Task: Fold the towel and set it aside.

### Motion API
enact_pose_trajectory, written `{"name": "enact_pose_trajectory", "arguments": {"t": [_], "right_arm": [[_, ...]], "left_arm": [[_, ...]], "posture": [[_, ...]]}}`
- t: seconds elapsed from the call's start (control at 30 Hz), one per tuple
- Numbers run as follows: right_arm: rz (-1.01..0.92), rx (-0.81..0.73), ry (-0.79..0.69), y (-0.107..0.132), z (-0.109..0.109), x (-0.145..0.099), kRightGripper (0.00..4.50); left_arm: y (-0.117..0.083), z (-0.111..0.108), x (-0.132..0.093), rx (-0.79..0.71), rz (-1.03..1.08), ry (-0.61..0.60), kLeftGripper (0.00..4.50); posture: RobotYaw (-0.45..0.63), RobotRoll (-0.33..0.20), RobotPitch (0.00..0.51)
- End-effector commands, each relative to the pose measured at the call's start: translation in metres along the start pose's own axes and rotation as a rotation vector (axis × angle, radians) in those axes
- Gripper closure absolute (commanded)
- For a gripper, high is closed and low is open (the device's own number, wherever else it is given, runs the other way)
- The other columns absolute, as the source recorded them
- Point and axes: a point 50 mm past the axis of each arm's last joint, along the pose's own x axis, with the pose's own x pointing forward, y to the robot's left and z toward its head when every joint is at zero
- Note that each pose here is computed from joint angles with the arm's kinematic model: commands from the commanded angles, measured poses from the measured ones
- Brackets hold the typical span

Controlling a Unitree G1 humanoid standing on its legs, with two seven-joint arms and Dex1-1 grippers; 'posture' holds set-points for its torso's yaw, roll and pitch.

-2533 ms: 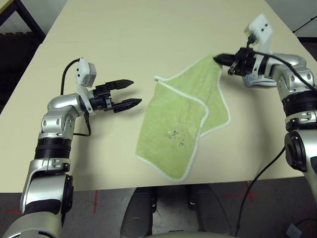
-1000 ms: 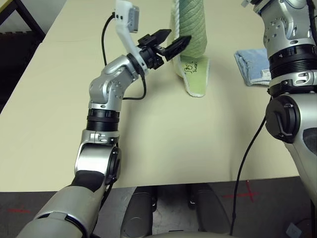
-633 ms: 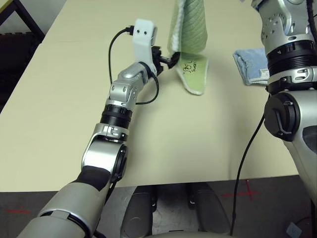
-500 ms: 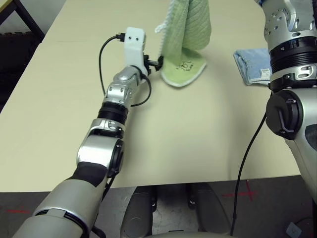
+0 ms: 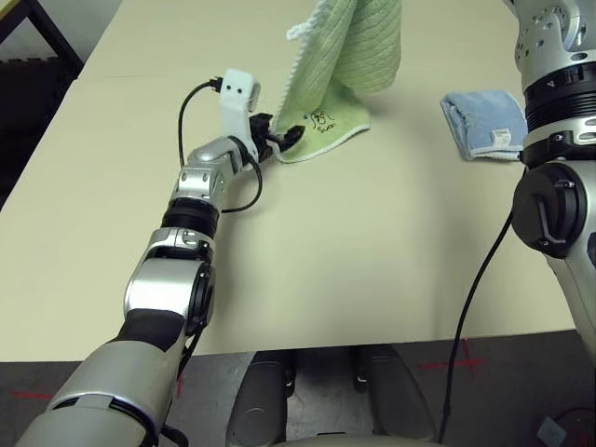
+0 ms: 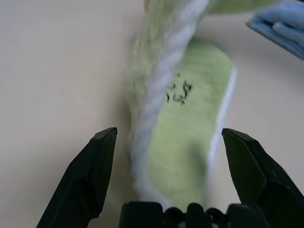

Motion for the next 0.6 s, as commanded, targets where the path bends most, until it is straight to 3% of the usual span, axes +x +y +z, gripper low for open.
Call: {"name": "enact_pose_trajectory", "arguments": {"t": [0.03, 0.27, 0.6], "right_arm": [[-0.010, -0.034, -0.046, -0.006, 0.015, 0.002, 4.49], [-0.041, -0.069, -0.049, -0.013, 0.022, 0.003, 4.49], [-0.039, -0.071, -0.046, -0.013, 0.020, 0.003, 4.49]], "left_arm": [[0.003, -0.015, -0.009, -0.018, -0.001, 0.069, 0.00], [0.010, -0.021, -0.020, -0.065, 0.025, 0.110, 0.00], [-0.014, -0.013, -0.009, -0.215, -0.112, 0.091, 0.00]], "posture": [[0.02, 0.000, 0.221], [0.03, 0.000, 0.220], [0.03, 0.000, 0.221]]}}
